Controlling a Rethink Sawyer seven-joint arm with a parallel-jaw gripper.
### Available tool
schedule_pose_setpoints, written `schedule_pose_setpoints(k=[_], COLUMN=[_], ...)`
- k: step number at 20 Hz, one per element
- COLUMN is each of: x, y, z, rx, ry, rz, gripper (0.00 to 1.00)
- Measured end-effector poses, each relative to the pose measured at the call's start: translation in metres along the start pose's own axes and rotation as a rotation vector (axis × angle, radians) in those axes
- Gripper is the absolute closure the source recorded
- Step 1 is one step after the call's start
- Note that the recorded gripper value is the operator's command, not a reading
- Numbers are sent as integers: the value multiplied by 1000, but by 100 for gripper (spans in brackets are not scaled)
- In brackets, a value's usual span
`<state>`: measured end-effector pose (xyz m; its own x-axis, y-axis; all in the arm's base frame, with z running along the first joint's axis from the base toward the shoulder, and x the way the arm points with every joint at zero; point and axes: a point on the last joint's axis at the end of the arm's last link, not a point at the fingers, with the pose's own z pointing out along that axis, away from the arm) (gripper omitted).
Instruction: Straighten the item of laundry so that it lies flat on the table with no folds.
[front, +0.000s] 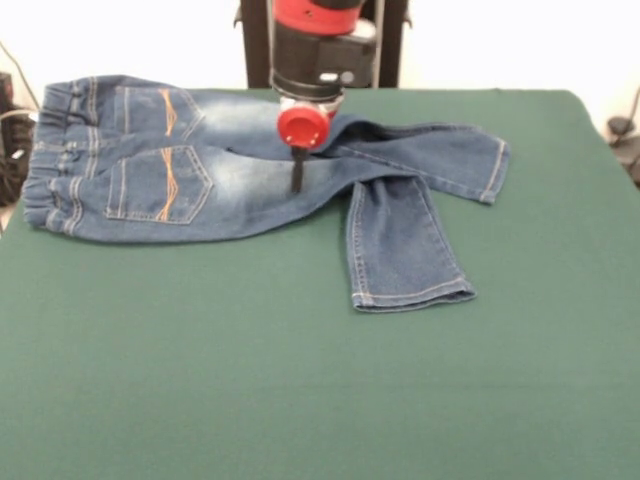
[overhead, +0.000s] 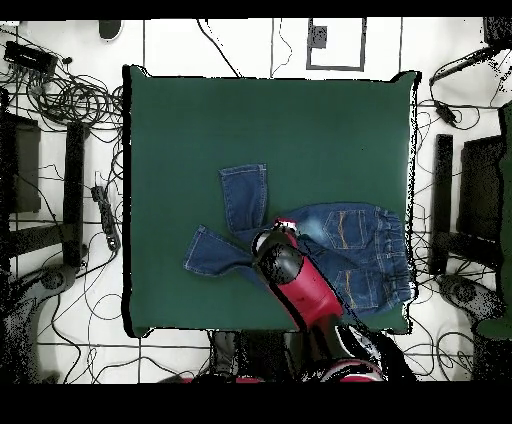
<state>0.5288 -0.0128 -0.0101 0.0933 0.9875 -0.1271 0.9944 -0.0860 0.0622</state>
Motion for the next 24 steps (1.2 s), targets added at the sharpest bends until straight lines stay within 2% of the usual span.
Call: schedule_pose_setpoints(k=[4,10,18,21,24], x=[10,6,4,3,6], y=[9,20,36,39,39], z=[-20,-43,-68,-74,-83], rx=[9,26,17,19,50], ry=[45,105,156,162,188], rz=[17,57,88,89,78], gripper=[0,0,0,0,0])
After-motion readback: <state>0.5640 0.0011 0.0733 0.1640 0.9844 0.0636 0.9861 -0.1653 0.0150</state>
